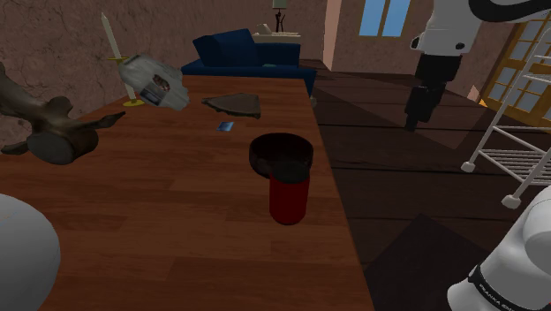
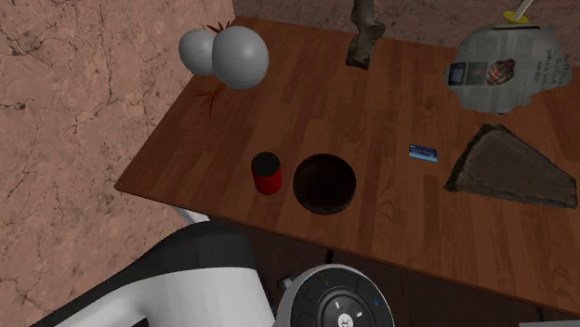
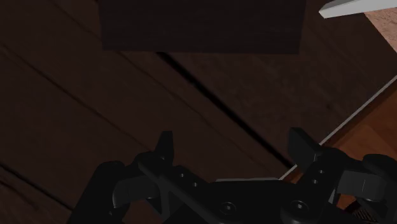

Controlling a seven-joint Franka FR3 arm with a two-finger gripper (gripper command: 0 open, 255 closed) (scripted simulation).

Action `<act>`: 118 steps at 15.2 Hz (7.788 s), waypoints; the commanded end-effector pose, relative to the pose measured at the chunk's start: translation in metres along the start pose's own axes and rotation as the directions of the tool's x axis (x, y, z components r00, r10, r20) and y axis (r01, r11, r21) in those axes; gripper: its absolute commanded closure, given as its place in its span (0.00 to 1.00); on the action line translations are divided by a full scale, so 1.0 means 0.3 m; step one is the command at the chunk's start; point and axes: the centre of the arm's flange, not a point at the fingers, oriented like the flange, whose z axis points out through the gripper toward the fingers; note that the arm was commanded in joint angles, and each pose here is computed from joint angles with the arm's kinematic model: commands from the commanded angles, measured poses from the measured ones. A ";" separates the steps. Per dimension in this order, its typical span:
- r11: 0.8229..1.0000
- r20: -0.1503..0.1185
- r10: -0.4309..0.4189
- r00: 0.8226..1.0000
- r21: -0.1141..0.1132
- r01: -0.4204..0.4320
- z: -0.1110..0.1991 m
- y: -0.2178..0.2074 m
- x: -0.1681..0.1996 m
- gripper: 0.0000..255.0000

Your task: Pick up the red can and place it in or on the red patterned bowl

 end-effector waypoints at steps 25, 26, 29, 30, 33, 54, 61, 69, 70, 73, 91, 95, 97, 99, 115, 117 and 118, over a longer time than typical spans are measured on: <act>0.980 -0.171 -0.188 0.967 0.031 0.196 0.071 -1.000 0.119 0.00; 0.979 -0.179 -0.195 0.964 0.032 0.204 0.073 -1.042 0.120 0.00; 0.976 -0.189 -0.206 0.960 0.032 0.215 0.092 -1.104 0.124 0.00; 0.976 -0.189 -0.206 0.960 0.032 0.215 0.109 -1.105 0.127 0.00; 0.976 -0.189 -0.206 0.960 0.032 0.215 0.161 -1.109 0.136 0.00; 0.976 -0.189 -0.206 0.960 0.032 0.215 0.188 -1.112 0.144 1.00; 0.976 -0.189 -0.206 0.960 0.032 0.215 0.065 -1.114 0.140 1.00; 0.976 -0.189 -0.206 0.960 0.032 0.215 -0.076 -1.117 0.135 1.00; 0.976 -0.189 -0.206 0.960 0.032 0.215 -0.093 -1.117 0.134 1.00; 0.976 -0.189 -0.206 0.960 0.032 0.215 -0.146 -1.118 0.132 1.00; 0.976 -0.189 -0.206 0.960 0.032 0.215 -0.382 -0.888 0.436 1.00; 0.976 -0.189 -0.206 0.960 0.032 0.215 -0.396 -0.805 0.546 1.00; 0.976 -0.189 -0.206 0.960 0.032 0.215 -0.361 -0.805 0.548 1.00; 0.976 -0.189 -0.206 0.960 0.032 0.215 -0.326 -0.804 0.549 1.00; 0.976 -0.189 -0.206 0.960 0.032 0.215 -0.081 -0.800 0.557 1.00; 0.976 -0.189 -0.206 0.960 0.032 0.215 -0.081 -0.800 0.557 1.00; 0.976 -0.189 -0.206 0.960 0.032 0.215 -0.081 -0.800 0.557 1.00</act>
